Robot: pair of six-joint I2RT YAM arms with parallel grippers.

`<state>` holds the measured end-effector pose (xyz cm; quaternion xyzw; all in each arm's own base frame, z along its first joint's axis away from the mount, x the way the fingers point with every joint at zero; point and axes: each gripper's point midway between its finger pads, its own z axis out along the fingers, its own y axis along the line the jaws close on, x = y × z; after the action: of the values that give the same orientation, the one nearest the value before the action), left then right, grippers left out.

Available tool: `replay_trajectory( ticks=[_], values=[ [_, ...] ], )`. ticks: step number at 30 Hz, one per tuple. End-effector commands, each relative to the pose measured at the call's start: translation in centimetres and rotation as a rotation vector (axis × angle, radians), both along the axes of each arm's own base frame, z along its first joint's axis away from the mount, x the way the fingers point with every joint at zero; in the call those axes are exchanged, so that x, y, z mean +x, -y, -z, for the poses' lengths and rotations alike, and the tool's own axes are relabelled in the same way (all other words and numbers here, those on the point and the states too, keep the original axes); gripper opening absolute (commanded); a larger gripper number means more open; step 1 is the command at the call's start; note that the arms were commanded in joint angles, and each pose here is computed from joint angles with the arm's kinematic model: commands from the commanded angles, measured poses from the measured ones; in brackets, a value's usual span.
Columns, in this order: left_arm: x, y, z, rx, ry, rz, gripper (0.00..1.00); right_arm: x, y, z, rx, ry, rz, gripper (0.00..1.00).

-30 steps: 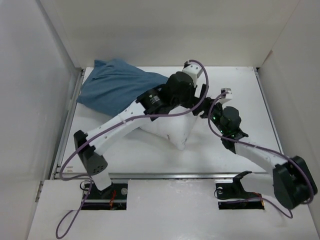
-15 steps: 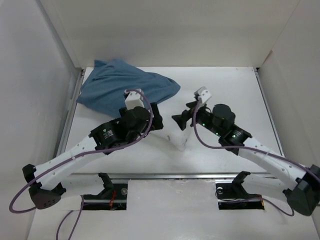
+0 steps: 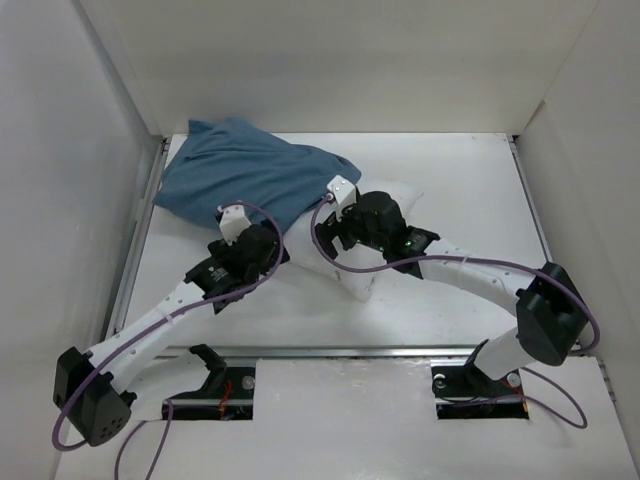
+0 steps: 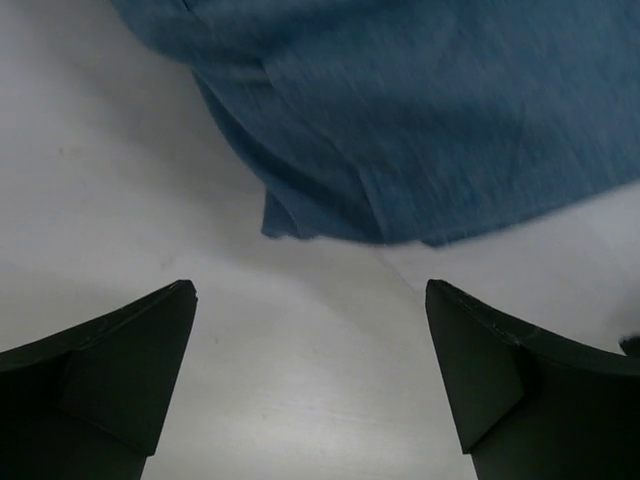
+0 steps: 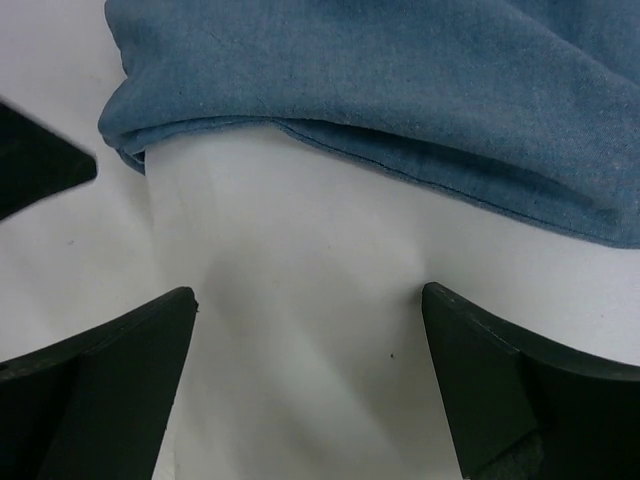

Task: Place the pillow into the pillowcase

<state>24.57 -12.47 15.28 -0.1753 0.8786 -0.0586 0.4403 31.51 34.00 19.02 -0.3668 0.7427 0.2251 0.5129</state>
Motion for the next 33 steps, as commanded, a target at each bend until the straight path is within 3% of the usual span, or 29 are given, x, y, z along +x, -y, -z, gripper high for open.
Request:
replay_trajectory(
  ticks=[1,5,7,11,12,13,14,15,16,18,22,27,33],
  values=[
    [3.2,-0.1,-1.1,-0.02,0.093,0.049,1.0,1.0,-1.3,-2.0,0.027,0.069,-0.015,1.0],
    [5.2,0.9,0.2,-0.001,0.079,0.151,1.0,2.0,-0.9,-0.4,-0.009,0.063,0.037,1.0],
    [6.0,1.8,0.1,-0.017,0.097,0.201,0.95,2.5,-1.2,0.3,-0.02,0.058,0.046,1.0],
    [6.7,2.6,0.0,0.002,0.097,0.243,0.65,3.1,-1.9,1.6,-0.044,0.037,0.045,0.95],
    [6.8,2.6,0.5,0.007,0.085,0.243,0.56,3.3,-2.2,2.2,-0.045,0.02,0.049,0.87],
    [6.8,2.6,0.8,0.021,0.077,0.25,0.36,3.5,-2.4,2.5,-0.045,0.02,0.049,0.77],
    [7.0,2.7,0.3,0.017,0.087,0.25,0.25,3.7,-2.7,2.5,-0.031,0.008,0.057,0.65],
    [7.0,2.7,0.3,0.017,0.087,0.25,0.13,4.4,-2.7,2.2,-0.023,0.009,0.091,0.49],
    [6.9,2.7,0.6,0.024,0.07,0.25,0.0,5.0,-2.8,2.7,-0.011,0.005,0.124,0.22],
    [6.8,2.9,0.0,0.011,0.076,0.264,0.0,6.2,-2.2,2.3,0.038,-0.006,0.24,0.0],
    [5.9,4.3,-2.8,-0.061,0.14,0.331,0.0,7.0,-1.9,0.1,0.251,-0.012,0.369,0.0],
    [4.1,7.3,-8.5,-0.152,0.267,0.447,0.0,7.0,-1.0,-6.2,0.632,-0.02,0.495,0.0],
    [-1.0,16.5,-11.9,-0.295,0.274,0.803,0.0,6.8,0.9,-10.9,1.013,0.005,0.647,0.0]
  ],
)
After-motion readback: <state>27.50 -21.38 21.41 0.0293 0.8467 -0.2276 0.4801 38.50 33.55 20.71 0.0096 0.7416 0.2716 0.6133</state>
